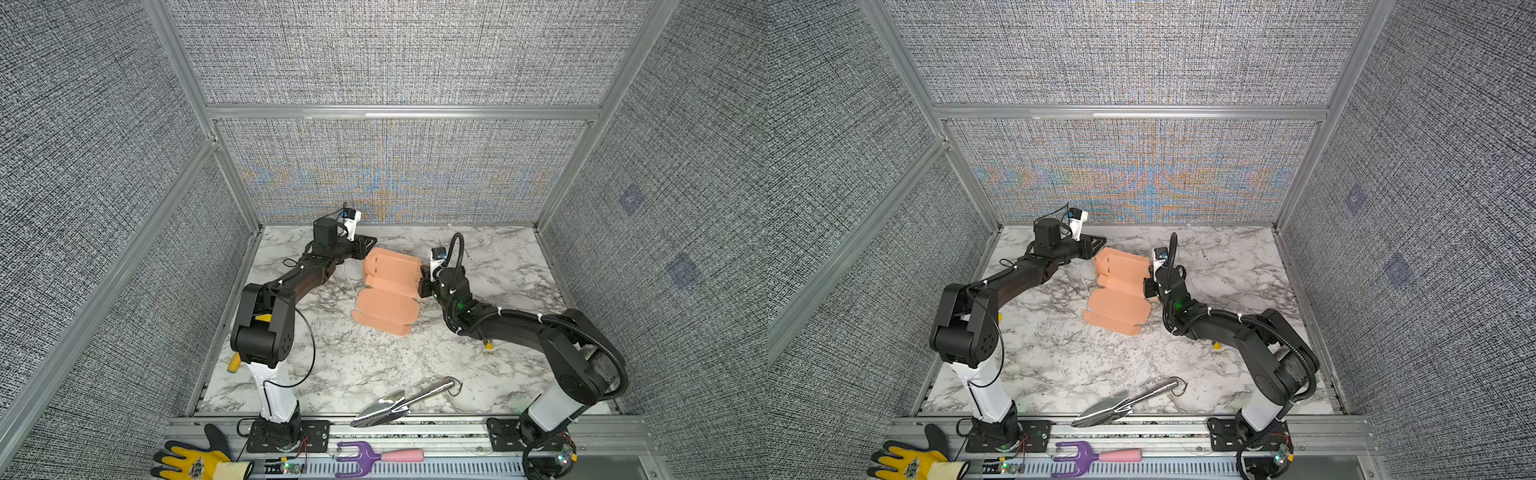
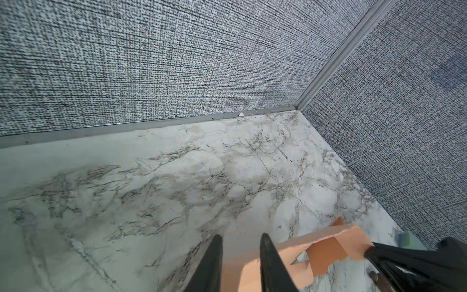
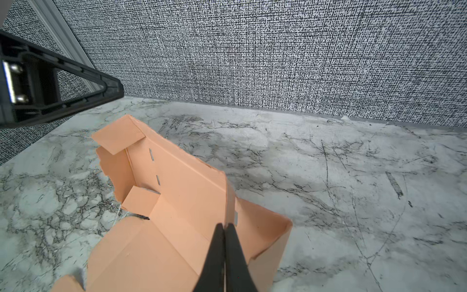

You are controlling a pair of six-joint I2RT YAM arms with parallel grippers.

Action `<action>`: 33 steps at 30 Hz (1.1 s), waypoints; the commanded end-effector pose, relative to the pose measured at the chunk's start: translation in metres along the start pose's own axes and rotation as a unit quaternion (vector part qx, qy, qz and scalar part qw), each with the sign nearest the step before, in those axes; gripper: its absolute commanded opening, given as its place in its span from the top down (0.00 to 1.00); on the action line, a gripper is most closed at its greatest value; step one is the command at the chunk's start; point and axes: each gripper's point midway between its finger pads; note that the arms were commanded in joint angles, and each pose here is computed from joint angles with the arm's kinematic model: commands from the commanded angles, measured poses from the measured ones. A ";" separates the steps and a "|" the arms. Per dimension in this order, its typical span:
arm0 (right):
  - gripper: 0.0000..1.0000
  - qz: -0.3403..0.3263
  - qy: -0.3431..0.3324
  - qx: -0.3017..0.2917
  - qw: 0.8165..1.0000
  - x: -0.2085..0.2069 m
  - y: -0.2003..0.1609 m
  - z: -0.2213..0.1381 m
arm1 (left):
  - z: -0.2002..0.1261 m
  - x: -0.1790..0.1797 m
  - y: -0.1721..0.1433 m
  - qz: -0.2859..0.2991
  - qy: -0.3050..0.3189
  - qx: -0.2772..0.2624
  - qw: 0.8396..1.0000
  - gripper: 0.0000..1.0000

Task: Assemble paper box
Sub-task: Fold the bottom flaps of the flat cardboard box at the center of the table.

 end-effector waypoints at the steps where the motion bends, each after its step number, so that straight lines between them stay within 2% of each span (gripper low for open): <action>1: 1.00 0.003 -0.002 -0.023 1.000 0.000 0.012 0.001 | 0.007 -0.007 -0.007 0.003 -0.005 0.015 1.000 0.71; 13: 1.00 -0.002 -0.003 -0.024 1.000 0.001 0.009 0.003 | 0.023 -0.004 -0.038 0.019 0.037 0.058 0.997 0.71; 23: 1.00 -0.001 -0.006 -0.026 1.000 0.000 0.006 0.005 | 0.016 -0.013 -0.035 -0.035 0.037 0.042 0.998 0.70; 26: 1.00 -0.001 -0.007 -0.026 1.000 0.000 0.005 0.004 | 0.008 -0.010 -0.027 -0.038 0.062 0.030 0.997 0.68; 33: 1.00 -0.002 -0.004 -0.028 1.000 0.001 0.005 0.004 | -0.025 0.016 -0.011 -0.047 0.151 0.006 0.987 0.54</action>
Point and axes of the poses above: each gripper's point midway between its finger pads, its own z axis out along the fingers, its own x axis along the line the jaws close on, y = z × x, and after that the axes turned 14 degrees about -z, right-handed
